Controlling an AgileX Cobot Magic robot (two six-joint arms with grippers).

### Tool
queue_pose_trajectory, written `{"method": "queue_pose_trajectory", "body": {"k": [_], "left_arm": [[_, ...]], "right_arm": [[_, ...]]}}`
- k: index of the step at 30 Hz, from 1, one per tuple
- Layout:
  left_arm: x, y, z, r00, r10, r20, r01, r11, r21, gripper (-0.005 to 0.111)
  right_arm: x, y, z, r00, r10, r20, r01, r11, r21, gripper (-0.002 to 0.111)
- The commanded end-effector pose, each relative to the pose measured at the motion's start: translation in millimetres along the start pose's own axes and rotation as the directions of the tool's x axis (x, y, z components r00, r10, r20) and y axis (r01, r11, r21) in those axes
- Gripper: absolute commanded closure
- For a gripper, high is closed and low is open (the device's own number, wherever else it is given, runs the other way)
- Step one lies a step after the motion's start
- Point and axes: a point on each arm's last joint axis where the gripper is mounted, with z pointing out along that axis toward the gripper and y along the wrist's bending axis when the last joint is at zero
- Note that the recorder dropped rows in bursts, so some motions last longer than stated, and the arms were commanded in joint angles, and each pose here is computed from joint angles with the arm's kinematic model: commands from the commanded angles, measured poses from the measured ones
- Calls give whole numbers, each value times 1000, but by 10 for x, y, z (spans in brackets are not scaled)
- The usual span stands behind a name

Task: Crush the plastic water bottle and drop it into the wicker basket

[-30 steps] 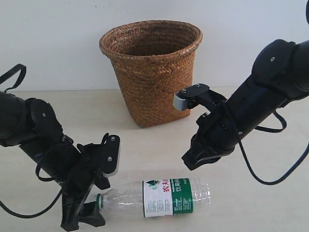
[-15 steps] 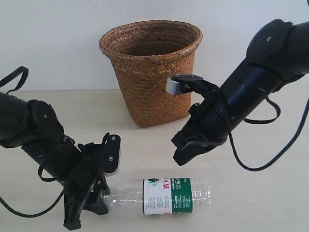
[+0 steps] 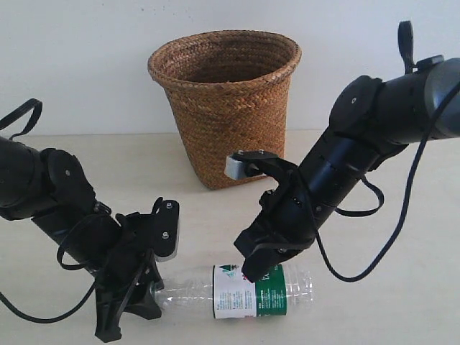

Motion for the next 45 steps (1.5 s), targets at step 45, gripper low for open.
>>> {"method": "queue_pose_trajectory", "body": {"k": [45], "left_arm": [[4,-12,0,999,-37,-22,38,999,15,102]], "right_arm": [[-232,-661,458,946,156,-284,-97,973,210,108]]}}
